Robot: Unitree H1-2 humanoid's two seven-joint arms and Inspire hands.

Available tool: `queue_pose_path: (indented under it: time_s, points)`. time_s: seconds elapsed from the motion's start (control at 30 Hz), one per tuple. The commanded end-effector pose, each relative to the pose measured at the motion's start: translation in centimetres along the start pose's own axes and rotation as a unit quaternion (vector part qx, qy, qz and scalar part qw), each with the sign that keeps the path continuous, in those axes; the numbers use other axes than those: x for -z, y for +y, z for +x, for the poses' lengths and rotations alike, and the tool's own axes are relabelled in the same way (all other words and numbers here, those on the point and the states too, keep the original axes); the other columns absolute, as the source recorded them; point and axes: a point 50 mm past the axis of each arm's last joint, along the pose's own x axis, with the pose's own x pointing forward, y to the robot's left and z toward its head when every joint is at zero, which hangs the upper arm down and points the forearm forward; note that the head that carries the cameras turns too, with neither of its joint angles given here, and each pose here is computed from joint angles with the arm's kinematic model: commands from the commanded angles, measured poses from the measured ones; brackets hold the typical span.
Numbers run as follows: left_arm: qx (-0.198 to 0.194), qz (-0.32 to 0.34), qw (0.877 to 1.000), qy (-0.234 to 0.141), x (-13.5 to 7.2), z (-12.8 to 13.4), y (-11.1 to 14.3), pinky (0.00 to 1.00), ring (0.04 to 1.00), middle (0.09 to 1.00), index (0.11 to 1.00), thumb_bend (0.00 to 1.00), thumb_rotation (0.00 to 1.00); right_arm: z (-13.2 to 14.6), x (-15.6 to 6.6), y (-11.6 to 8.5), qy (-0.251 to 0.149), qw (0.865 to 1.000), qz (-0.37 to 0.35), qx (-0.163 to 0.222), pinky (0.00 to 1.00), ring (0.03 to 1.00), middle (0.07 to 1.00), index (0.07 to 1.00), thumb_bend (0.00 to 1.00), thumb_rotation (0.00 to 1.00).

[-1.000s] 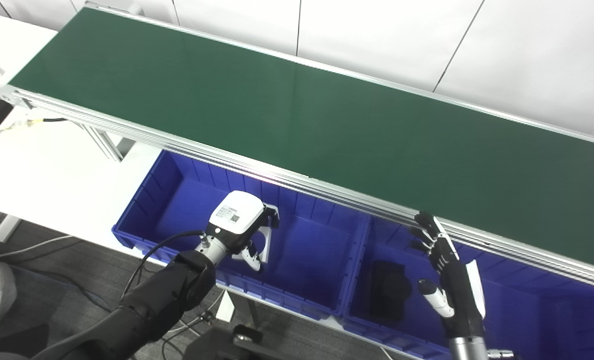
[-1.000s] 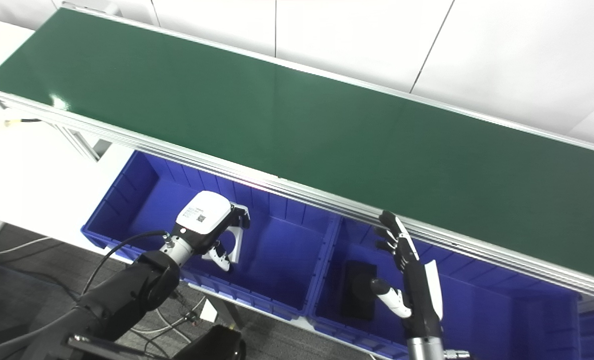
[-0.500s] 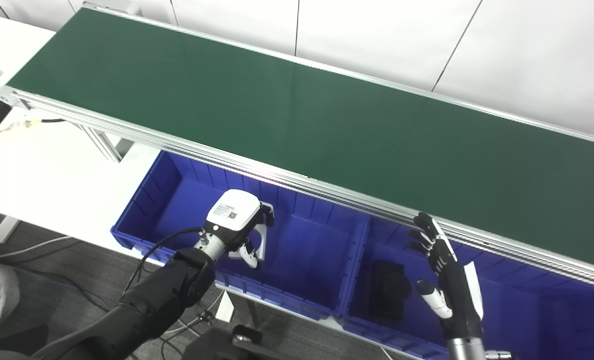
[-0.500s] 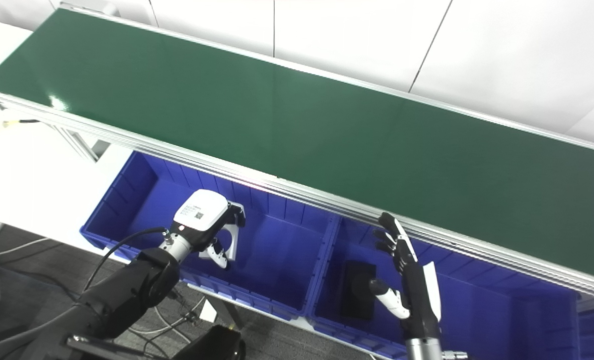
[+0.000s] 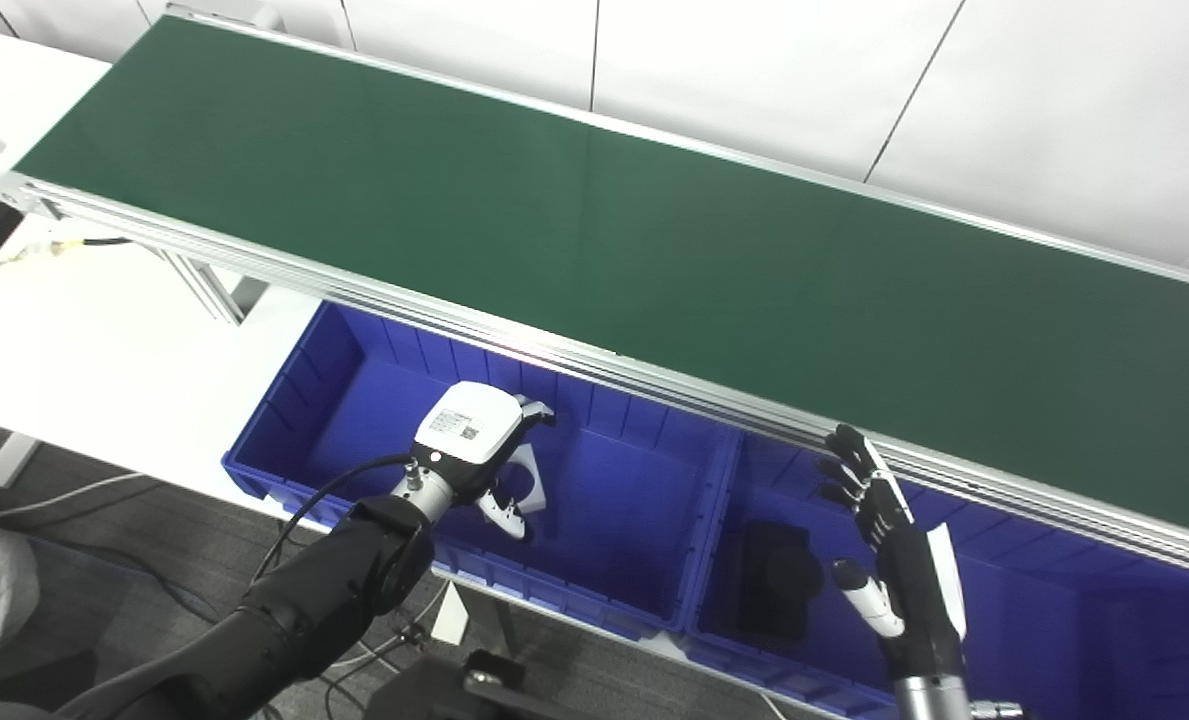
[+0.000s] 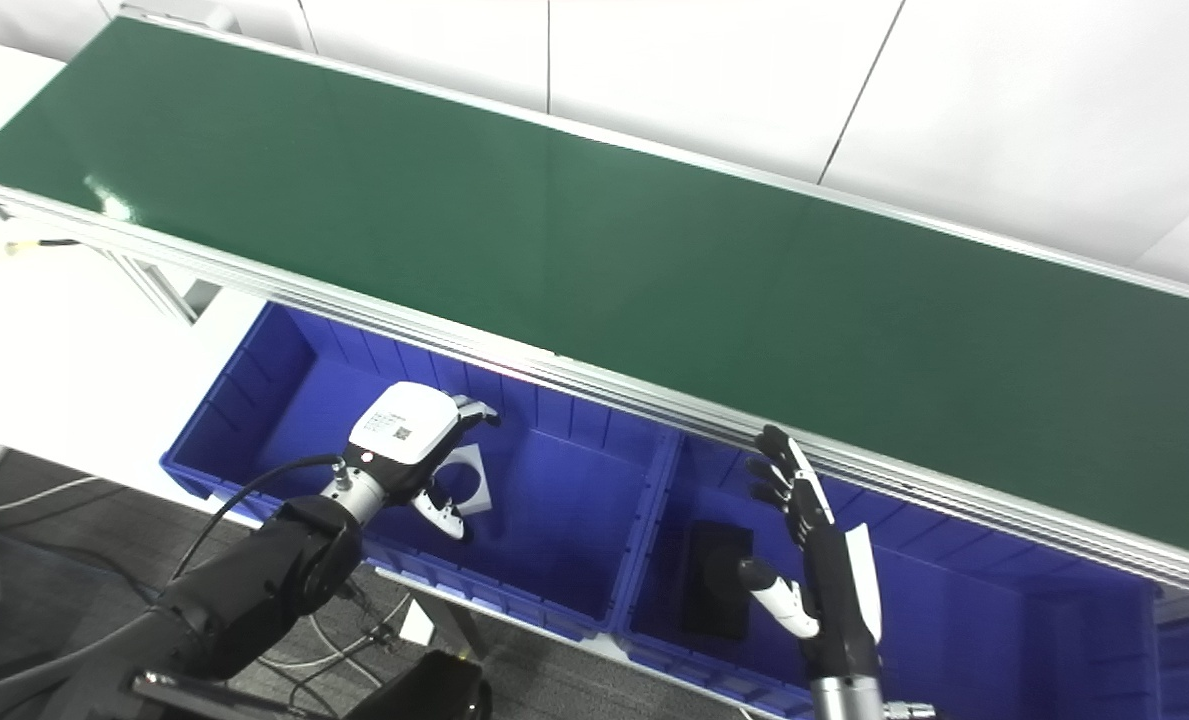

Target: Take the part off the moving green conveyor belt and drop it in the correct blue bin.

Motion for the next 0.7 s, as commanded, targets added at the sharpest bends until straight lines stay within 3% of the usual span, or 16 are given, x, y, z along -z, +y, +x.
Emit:
queue_pose_path:
  time_s: [0.0,0.27,0.5,0.6,0.67]
  points:
    - [-0.038,-0.002,0.999,-0.012,0.0,0.4,1.8,0.71,0.749,0.787,0.758,0.92,0.37,0.5,-1.0,-0.4,-0.040,0.999,-0.003,0.008,0.78,0.843,0.901,0.923,0.92,0.90]
    - [-0.133,-0.067,0.985,-0.092,-2.8,-0.9,4.4,0.70,0.745,0.795,0.767,0.89,0.44,0.5,-0.8,-0.3,-0.036,0.999,0.000,0.008,0.78,0.836,0.900,0.921,0.92,0.89]
    - [-0.233,-0.164,0.938,-0.198,-7.5,-2.6,7.8,0.67,0.735,0.794,0.774,0.88,0.62,0.7,-0.6,0.0,-0.033,0.999,0.004,0.006,0.78,0.838,0.919,0.918,0.93,0.88]
    - [-0.243,-0.199,0.922,-0.228,-8.6,-3.1,8.4,0.68,0.737,0.799,0.789,0.87,0.61,0.8,-0.5,0.3,-0.033,0.999,0.003,0.006,0.78,0.835,0.917,0.916,0.92,0.88]
    - [-0.240,-0.222,0.910,-0.255,-9.7,-3.6,8.9,0.68,0.739,0.792,0.790,0.86,0.55,0.8,-0.5,0.7,-0.032,0.999,-0.001,0.006,0.78,0.829,0.912,0.914,0.92,0.89]
